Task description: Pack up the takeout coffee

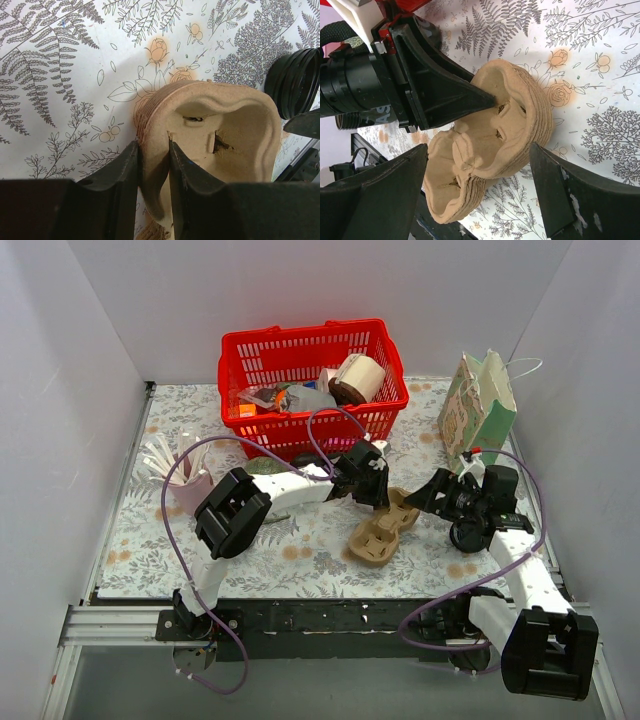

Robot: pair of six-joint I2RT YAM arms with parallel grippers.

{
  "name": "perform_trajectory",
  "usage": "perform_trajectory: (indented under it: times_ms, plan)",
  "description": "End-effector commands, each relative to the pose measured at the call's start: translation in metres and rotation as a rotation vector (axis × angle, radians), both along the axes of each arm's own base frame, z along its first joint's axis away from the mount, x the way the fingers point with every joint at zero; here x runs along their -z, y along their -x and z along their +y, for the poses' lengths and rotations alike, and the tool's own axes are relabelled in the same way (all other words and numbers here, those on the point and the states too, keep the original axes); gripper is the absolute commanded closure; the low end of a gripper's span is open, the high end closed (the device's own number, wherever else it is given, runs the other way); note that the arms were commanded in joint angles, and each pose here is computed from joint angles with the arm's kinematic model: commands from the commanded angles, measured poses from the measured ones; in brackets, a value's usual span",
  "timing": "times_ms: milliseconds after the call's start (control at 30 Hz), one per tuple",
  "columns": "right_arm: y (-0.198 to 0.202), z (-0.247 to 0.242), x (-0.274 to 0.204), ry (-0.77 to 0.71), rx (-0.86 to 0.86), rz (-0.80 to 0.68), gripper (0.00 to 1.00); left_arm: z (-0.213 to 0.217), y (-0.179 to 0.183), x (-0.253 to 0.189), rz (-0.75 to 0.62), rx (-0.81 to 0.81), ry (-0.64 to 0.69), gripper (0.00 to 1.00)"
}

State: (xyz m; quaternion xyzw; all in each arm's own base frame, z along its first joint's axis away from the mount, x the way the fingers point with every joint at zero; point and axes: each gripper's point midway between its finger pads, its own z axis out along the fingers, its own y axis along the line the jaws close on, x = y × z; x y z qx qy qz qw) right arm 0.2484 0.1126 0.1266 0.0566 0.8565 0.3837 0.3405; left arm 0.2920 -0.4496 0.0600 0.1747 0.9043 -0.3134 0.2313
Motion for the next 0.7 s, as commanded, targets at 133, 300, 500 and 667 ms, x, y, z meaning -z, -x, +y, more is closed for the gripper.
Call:
perform_trajectory:
  times_ms: [133,300,500,667]
  plan:
    - [-0.0145,0.0069,-0.0229,-0.038,-0.043,-0.082,0.11,-0.0015,0.0042,-0.0126,-0.015,0.003,0.007,1.00]
    - [-0.0147,0.0076,-0.0222,-0.043,-0.047,-0.078,0.10,-0.0038,0.0042,-0.0164,-0.024,0.003,0.012,1.00]
    - [-0.0187,-0.0015,-0.0175,0.006,0.008,-0.063,0.10,-0.0038,0.0026,-0.0168,-0.034,-0.003,0.009,1.00]
    - [-0.0161,0.0028,-0.0155,-0.015,-0.017,-0.051,0.10,-0.0028,0.0034,-0.0179,-0.033,-0.004,0.009,1.00]
